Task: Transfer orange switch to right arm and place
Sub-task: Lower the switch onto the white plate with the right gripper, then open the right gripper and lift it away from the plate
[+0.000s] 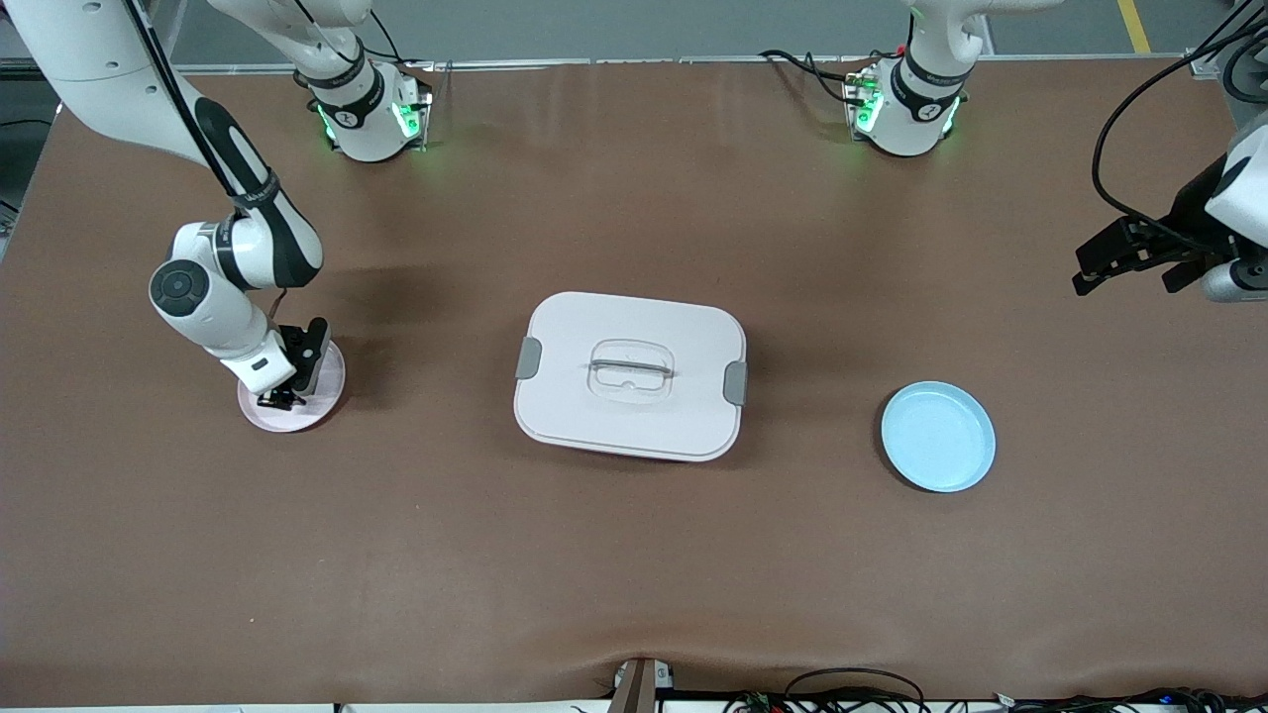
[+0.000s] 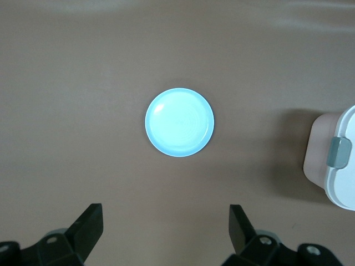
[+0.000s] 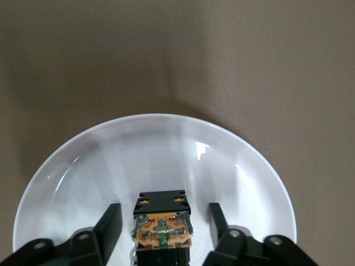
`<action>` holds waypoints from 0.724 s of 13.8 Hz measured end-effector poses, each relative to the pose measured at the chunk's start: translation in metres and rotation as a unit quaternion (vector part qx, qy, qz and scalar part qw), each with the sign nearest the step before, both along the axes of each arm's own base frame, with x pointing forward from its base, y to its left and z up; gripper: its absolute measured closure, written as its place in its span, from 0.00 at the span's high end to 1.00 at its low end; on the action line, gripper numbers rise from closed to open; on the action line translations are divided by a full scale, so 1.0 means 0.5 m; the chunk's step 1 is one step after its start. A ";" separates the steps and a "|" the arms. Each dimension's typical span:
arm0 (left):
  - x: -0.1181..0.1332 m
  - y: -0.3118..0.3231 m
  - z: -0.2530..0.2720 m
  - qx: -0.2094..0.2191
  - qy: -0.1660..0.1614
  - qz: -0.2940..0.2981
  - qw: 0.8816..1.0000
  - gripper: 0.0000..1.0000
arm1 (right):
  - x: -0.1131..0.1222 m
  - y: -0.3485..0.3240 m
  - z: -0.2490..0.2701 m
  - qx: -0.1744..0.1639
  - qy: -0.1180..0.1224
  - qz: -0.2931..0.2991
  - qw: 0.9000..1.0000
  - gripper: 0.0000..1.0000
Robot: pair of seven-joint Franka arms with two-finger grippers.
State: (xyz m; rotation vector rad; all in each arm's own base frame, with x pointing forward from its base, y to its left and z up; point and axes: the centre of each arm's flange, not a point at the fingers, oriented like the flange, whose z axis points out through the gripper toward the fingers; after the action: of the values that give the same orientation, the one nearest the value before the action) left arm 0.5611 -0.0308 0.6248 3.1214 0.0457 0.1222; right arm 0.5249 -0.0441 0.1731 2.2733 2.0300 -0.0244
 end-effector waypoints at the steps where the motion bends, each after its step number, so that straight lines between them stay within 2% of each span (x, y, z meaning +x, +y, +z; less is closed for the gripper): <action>1: 0.000 0.000 0.001 0.000 -0.002 0.000 1.000 1.00 | 0.001 -0.002 0.001 0.000 -0.001 -0.001 1.000 0.86; 2: 0.002 0.000 0.002 0.000 -0.004 0.000 1.000 1.00 | 0.004 -0.007 0.003 0.000 -0.003 -0.003 1.000 0.97; 4: 0.004 0.000 0.002 0.000 -0.007 0.000 1.000 1.00 | 0.010 -0.036 0.010 -0.003 -0.001 -0.018 1.000 1.00; 5: 0.006 0.000 0.002 0.000 -0.007 0.000 1.000 1.00 | 0.014 -0.057 0.014 -0.006 0.011 -0.028 1.000 1.00; 8: 0.016 -0.001 -0.005 -0.001 -0.005 0.000 1.000 1.00 | 0.024 -0.093 0.043 -0.022 0.075 -0.089 0.993 1.00; 10: 0.016 -0.003 -0.010 0.000 0.002 -0.001 1.000 1.00 | 0.025 -0.091 0.093 -0.037 0.103 -0.138 0.984 1.00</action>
State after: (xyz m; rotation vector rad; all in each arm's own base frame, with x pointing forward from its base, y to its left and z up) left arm 0.5690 -0.0322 0.6196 3.1212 0.0426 0.1157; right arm 0.5374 -0.0895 0.2196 2.5793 1.7441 -0.3626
